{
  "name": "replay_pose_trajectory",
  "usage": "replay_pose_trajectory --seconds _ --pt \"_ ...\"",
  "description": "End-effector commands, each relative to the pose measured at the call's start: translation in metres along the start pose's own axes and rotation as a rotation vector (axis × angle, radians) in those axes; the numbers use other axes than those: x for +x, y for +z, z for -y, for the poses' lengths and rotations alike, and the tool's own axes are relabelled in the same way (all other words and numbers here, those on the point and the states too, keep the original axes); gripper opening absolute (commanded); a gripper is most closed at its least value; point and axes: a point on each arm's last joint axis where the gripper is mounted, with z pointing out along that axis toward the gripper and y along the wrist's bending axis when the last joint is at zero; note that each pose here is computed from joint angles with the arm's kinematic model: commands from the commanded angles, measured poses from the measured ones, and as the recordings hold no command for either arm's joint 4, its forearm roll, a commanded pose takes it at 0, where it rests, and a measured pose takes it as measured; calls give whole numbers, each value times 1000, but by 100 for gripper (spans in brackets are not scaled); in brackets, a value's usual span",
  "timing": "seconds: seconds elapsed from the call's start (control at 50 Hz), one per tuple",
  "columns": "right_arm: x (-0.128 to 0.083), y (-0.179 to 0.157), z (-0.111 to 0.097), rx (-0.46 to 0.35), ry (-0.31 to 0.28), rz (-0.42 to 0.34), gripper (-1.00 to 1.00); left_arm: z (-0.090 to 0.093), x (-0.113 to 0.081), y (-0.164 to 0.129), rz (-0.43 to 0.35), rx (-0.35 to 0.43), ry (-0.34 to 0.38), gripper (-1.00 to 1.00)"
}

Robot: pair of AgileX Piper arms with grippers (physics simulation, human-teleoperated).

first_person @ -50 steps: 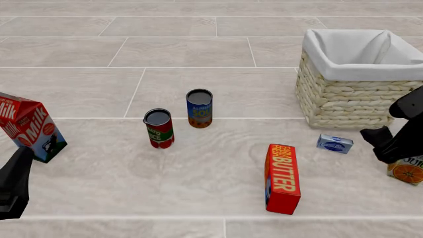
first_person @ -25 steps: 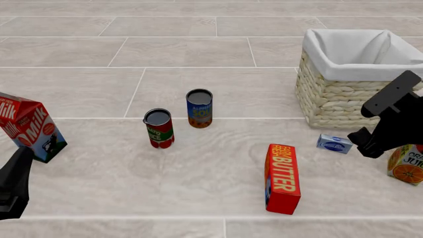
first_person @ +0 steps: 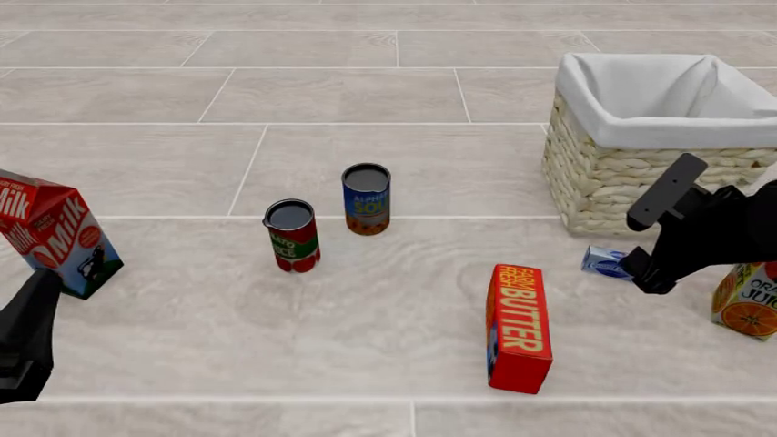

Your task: Pick the cream cheese and place it in the basket.

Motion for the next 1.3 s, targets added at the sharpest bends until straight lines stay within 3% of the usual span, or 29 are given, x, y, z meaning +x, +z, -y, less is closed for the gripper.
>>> replay_pose_trajectory --seconds 0.02,0.54,1.3 --pt "2 22 -2 -22 -34 -20 100 0 0 0 0 0 0 100" --pt "-5 45 9 -37 -86 -36 100 0 0 0 0 0 0 100" --pt "3 92 8 -87 -86 -90 100 0 0 0 0 0 0 100"
